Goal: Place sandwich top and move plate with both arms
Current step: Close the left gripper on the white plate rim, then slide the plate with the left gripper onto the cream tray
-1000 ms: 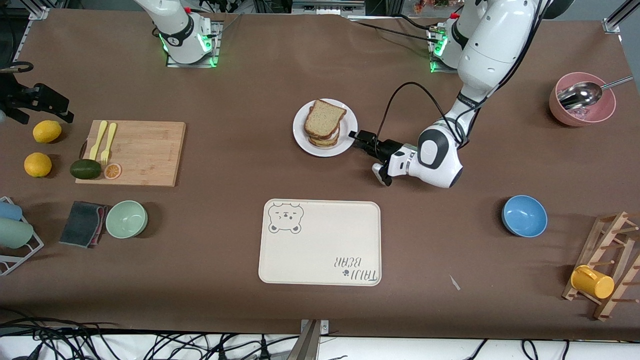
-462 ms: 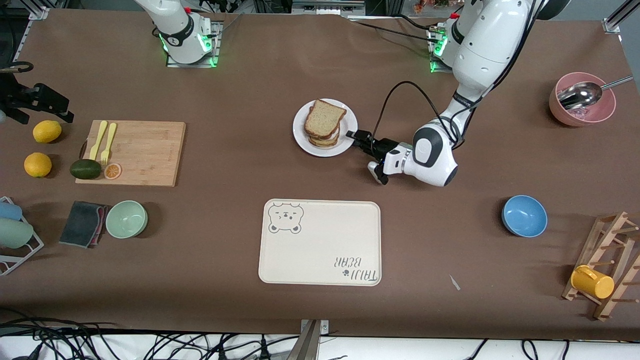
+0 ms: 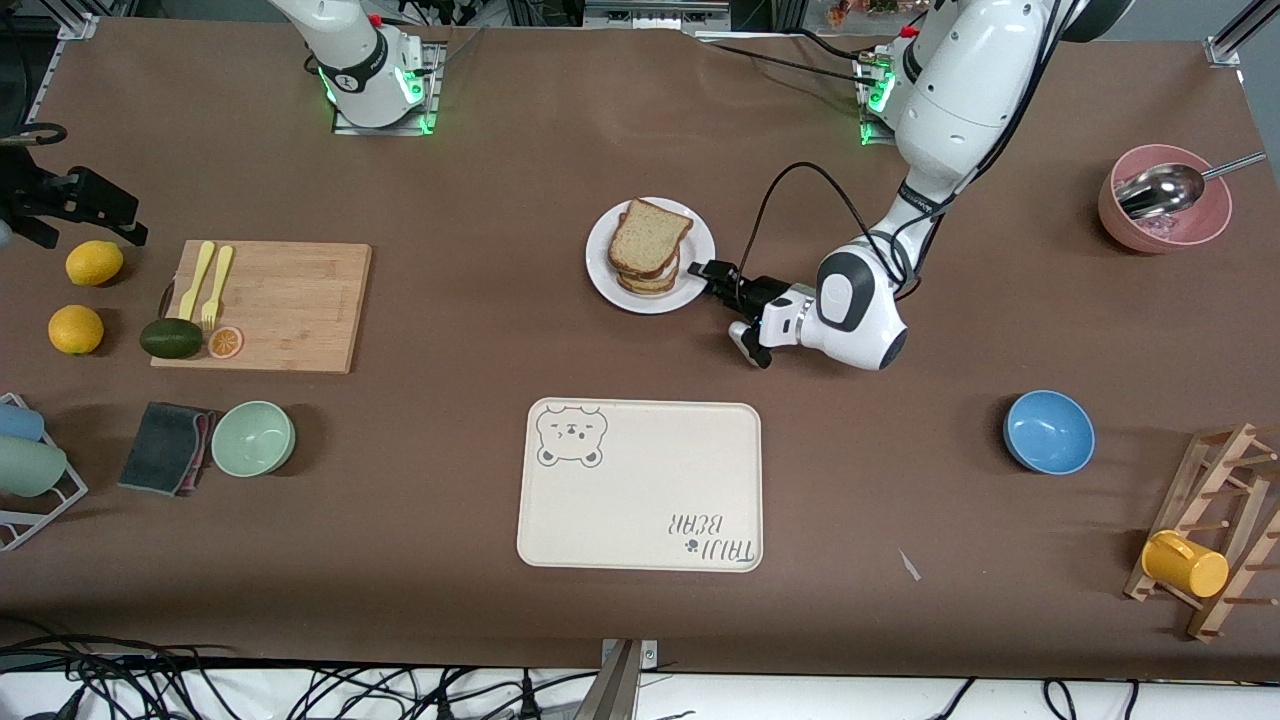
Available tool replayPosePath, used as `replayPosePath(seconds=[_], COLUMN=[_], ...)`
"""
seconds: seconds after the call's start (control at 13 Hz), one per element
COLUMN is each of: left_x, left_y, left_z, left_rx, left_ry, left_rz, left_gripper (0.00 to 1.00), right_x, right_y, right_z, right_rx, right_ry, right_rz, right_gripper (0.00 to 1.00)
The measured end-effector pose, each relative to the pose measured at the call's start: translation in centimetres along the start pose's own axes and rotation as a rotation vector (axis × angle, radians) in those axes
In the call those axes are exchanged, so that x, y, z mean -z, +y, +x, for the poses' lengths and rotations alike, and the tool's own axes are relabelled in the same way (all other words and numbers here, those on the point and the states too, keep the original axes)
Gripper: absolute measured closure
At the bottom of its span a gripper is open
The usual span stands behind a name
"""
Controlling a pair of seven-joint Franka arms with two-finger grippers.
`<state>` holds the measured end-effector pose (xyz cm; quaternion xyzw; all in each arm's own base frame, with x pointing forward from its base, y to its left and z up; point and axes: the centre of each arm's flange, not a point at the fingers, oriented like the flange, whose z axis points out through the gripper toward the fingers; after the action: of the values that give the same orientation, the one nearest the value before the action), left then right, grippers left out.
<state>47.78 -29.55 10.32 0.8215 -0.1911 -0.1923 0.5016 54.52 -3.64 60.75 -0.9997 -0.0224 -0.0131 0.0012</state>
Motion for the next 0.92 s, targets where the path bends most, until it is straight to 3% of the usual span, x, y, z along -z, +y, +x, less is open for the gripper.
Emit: replayPosePath(seconds=[0.38,0.54,0.85,0.92], left_x=[-0.63,-0.72,-0.69,-0.63], left_y=[0.16,0.13,-0.07,-0.11], left_z=[0.05,0.05,0.02,0.02], left_rx=[-0.005,-0.005,-0.002,-0.001], left_ry=[-0.005,-0.005,-0.004,-0.003], left_rz=[0.011,0.014,0.016,0.017], left_gripper=[0.52,0.75,0.77,0.83], right_x=[0.0,0.0,0.0,0.0], right_y=[0.0,0.0,0.0,0.0], right_z=[0.0,0.0,0.0,0.0], right_rx=[0.0,0.0,0.0,0.0], right_ry=[0.0,0.0,0.0,0.0], right_rz=[0.0,0.0,0.0,0.0], right_gripper=[0.0,0.0,0.0,0.0])
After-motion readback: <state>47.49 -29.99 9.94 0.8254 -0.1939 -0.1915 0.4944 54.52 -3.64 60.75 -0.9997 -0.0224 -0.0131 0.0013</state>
